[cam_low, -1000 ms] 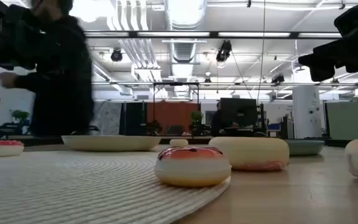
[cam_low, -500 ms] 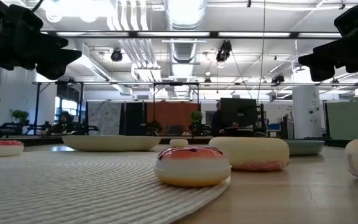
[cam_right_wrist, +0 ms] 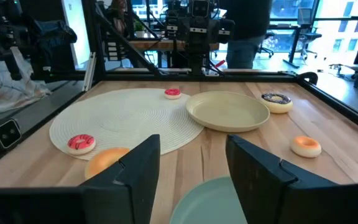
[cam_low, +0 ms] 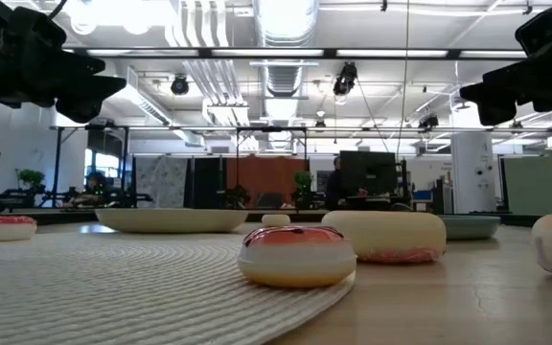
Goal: Pick & Place donuts
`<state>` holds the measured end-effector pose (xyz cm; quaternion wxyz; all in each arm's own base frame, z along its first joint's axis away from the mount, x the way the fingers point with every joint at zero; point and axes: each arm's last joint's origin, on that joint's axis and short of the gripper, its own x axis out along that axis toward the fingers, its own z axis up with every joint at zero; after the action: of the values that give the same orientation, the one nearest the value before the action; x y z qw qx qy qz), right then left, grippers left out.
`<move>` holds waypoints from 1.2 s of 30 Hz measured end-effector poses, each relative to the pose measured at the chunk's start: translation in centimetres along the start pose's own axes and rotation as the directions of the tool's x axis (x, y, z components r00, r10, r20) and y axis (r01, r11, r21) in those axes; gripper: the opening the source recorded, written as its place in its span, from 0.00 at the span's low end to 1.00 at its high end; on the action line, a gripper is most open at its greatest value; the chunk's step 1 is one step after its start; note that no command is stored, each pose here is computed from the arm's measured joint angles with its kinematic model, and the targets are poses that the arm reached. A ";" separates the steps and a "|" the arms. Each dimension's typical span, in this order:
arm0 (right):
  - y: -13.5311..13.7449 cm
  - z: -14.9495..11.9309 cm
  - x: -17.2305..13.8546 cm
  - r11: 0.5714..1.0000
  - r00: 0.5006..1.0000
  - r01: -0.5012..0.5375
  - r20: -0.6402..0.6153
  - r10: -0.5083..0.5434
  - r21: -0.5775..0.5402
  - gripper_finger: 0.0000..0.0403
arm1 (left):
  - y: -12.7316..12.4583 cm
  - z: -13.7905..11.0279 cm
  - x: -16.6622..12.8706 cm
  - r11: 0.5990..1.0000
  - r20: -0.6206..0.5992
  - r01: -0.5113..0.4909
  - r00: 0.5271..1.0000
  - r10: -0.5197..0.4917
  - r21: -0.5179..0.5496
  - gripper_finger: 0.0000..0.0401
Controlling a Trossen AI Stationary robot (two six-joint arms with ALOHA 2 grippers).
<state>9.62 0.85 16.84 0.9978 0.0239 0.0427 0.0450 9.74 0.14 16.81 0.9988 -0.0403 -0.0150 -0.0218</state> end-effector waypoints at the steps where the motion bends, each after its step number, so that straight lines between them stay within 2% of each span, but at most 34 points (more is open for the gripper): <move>1: 0.0 0.0 0.0 1.000 1.000 0.000 0.000 0.000 0.000 0.43 | 0.0 0.0 0.0 1.000 0.001 0.000 1.000 0.000 0.000 0.45; 27: 0.0 0.1 0.0 1.000 1.000 0.002 0.006 -0.003 0.011 0.43 | 0.0 0.0 0.0 1.000 0.000 0.000 1.000 0.000 0.000 0.45; 29: 0.0 0.1 0.0 0.994 1.000 0.002 0.008 -0.003 0.105 0.43 | 0.0 0.0 0.0 1.000 0.000 0.000 1.000 0.000 0.000 0.45; 31: 0.0 0.1 0.0 0.971 1.000 0.001 0.008 -0.003 0.239 0.43 | 0.0 0.0 0.0 1.000 0.000 0.000 1.000 0.000 0.000 0.45; 36: 0.0 0.1 0.0 0.864 1.000 -0.002 0.009 -0.003 0.504 0.43 | 0.0 0.0 0.0 1.000 0.000 0.000 1.000 0.000 0.000 0.45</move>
<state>9.62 0.84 16.93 0.9572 0.2835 0.0483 0.0317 9.74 0.14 16.81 0.9988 -0.0403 -0.0152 -0.0217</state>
